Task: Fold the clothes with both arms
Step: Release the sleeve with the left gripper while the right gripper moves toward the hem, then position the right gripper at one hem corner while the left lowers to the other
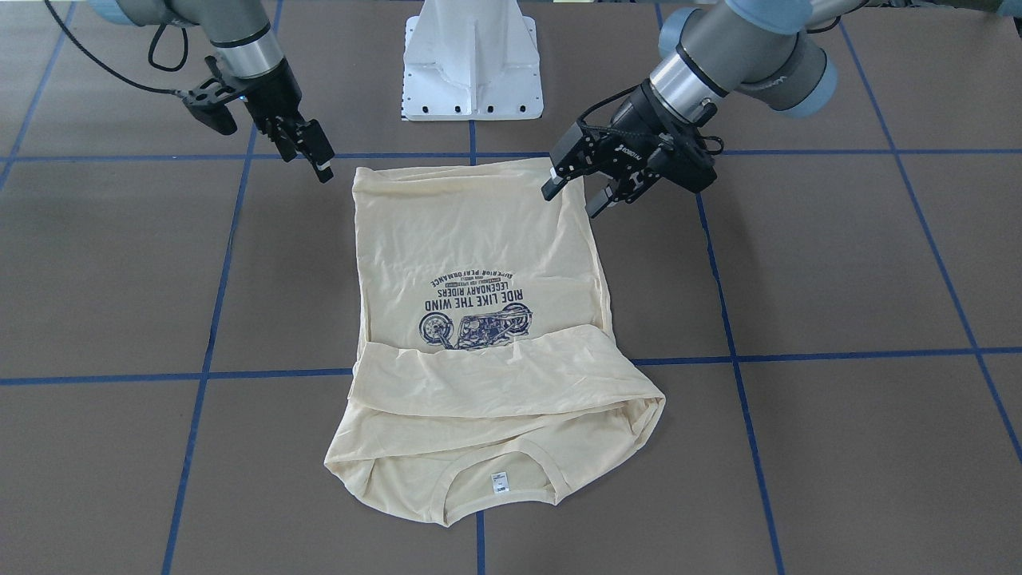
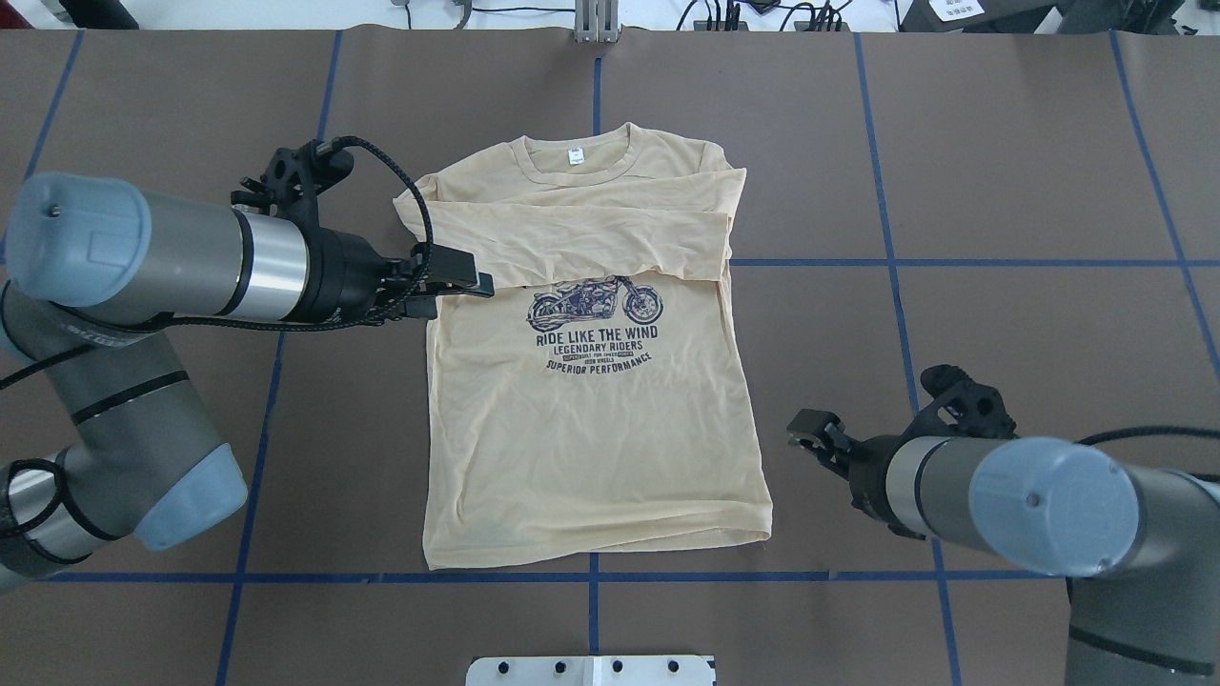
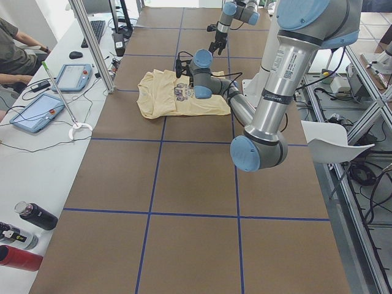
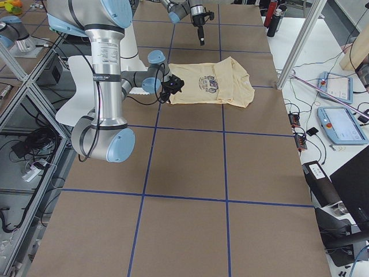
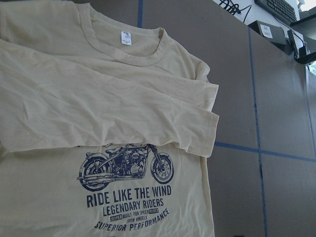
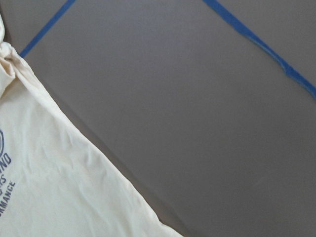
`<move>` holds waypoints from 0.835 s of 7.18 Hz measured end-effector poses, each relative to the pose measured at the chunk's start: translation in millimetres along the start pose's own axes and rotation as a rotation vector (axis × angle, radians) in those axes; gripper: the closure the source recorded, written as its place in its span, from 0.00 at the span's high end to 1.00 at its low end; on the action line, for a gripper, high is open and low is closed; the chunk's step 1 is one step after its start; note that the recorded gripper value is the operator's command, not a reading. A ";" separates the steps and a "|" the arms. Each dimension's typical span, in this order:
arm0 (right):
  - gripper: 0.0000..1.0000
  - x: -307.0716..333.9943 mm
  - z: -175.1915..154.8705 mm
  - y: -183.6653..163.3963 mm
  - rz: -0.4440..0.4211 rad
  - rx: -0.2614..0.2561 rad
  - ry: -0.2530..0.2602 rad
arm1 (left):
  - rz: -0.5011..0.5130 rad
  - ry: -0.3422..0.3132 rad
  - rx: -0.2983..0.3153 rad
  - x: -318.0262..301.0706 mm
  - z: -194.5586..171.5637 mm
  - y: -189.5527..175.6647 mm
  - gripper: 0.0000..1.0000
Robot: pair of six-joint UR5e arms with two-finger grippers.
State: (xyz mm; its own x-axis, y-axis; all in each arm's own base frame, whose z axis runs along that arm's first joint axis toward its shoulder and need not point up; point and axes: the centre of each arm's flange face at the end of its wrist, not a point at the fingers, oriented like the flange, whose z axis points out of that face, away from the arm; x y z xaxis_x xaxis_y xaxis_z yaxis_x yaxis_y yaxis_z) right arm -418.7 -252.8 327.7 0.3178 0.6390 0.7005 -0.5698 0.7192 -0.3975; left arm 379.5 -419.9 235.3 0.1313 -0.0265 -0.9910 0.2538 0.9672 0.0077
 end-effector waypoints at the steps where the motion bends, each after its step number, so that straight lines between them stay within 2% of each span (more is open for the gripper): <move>1: 0.98 3.5 2.8 19.9 0.017 0.011 -0.019 | -0.002 -0.001 0.009 -6.6 -13.5 1.1 0.85; 3: 0.93 -5.1 15.3 39.8 0.096 0.022 -0.034 | -0.002 0.002 0.051 -12.3 -34.3 3.8 0.87; 4: 0.88 -10.9 24.0 50.1 0.143 0.024 -0.027 | -0.002 0.002 0.070 -14.3 -40.2 5.5 0.87; 6: 0.83 -14.0 36.1 67.1 0.163 0.036 0.008 | 0.001 0.008 0.081 -12.7 -45.2 7.5 0.87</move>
State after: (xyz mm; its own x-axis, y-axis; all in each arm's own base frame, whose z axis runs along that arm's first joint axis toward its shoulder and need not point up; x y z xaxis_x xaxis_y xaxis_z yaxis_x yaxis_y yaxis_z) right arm -488.8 -223.3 312.6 0.2249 0.7486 0.6237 -0.6414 0.5956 -0.4836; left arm 336.4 -400.9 241.9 0.1236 -0.0231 -0.9921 0.3305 0.9436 0.0192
